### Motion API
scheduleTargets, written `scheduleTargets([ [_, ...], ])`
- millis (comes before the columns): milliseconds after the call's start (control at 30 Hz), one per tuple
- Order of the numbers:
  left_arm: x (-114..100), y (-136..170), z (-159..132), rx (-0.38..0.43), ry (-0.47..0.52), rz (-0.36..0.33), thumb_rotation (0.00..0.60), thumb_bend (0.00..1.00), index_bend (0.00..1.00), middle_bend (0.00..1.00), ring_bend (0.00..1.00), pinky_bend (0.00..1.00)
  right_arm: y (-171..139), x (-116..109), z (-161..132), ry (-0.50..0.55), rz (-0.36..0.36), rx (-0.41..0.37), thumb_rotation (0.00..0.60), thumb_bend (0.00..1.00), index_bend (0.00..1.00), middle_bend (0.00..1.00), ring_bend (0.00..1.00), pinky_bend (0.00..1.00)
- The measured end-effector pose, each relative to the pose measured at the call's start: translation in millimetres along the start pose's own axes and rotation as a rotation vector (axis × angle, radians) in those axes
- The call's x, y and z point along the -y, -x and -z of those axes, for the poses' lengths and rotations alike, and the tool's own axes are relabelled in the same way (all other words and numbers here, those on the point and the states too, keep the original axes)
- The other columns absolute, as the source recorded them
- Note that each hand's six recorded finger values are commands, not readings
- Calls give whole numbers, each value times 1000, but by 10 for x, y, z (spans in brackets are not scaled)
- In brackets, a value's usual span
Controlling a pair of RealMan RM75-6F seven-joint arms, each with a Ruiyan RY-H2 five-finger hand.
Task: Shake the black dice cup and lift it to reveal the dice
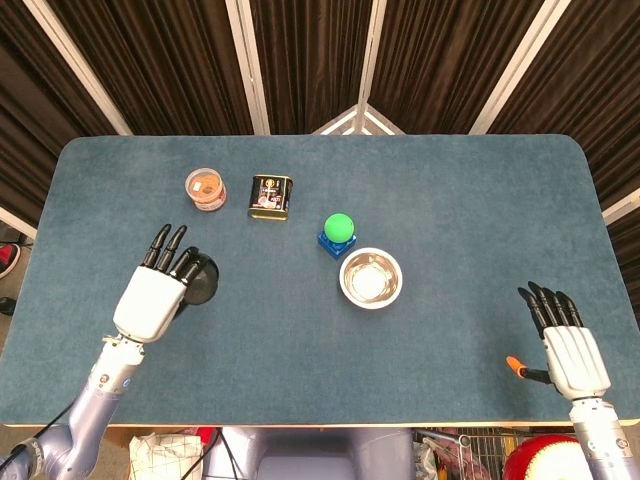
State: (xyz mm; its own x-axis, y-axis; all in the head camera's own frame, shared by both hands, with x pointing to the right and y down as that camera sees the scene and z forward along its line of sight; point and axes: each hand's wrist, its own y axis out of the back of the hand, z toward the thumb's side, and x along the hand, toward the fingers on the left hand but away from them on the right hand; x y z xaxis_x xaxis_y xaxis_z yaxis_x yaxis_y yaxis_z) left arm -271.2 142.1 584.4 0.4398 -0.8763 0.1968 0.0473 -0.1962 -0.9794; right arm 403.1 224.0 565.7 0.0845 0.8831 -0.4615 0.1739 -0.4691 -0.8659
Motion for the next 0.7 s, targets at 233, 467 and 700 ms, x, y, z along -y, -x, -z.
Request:
scheduleTargets([
  [233,173,-7,-96,-33,688,336,600,371,406,453,21,19,23,18,-12,-4,-6,-4,600,185,31,0,13,0],
  [467,236,83,-172,-135,1234,505,600,379,421,460,21,19,12,17,-15,-5,-3,-1,600,185,31,0,13,0],
  [700,231,37,-42,-118,1228,397,600,392,434,471,22,19,6,-1,22,-5,-3,2,600,185,31,0,13,0],
])
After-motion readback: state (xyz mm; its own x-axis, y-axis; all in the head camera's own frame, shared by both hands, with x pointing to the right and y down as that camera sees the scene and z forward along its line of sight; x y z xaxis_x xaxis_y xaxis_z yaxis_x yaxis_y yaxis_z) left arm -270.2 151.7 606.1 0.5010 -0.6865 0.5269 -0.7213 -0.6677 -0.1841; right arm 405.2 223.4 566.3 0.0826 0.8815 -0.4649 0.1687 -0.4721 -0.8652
